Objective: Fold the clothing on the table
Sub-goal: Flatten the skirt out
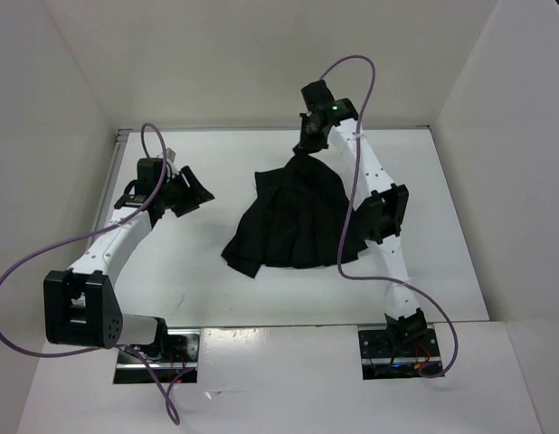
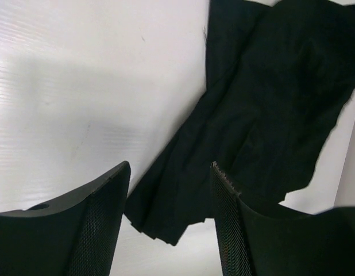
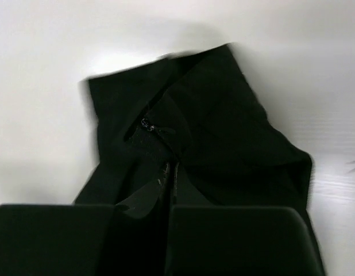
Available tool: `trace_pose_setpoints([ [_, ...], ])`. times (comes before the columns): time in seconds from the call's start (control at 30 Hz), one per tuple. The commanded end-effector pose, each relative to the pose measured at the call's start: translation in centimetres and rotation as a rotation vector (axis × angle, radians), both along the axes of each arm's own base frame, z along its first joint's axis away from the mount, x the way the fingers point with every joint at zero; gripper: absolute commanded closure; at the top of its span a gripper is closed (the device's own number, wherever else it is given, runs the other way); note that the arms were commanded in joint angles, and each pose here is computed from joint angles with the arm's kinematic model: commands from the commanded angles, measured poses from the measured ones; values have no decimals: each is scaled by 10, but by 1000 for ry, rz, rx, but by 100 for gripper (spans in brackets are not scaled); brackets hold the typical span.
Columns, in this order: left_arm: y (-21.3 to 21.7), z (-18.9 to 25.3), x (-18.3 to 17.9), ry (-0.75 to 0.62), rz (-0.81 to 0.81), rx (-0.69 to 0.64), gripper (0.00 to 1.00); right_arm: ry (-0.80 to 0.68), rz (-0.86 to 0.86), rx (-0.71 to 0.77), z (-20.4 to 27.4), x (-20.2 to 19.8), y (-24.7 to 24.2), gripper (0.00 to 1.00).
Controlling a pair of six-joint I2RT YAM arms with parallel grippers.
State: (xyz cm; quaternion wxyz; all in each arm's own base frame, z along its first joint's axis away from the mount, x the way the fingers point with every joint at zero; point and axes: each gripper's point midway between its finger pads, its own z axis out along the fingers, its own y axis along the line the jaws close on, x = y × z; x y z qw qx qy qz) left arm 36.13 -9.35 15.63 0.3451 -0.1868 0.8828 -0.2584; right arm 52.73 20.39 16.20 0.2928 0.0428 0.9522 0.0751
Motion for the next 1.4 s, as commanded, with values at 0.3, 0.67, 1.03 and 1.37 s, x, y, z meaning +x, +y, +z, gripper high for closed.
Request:
trace_pose_setpoints([
  [0.3,26,29,14,-85,78,20,33,-392,123,264,218,-65,28,100],
  [0.67,20,27,13,-75,50,-3,33,-81,-323,31,8,55,-128,100],
  [1.03,-8,31,25,-82,-65,-61,33,0,-416,-52,-49,62,-167,100],
  [1.37,-63,26,38,-123,-348,17,35,-144,-524,-103,33,49,-185,60],
])
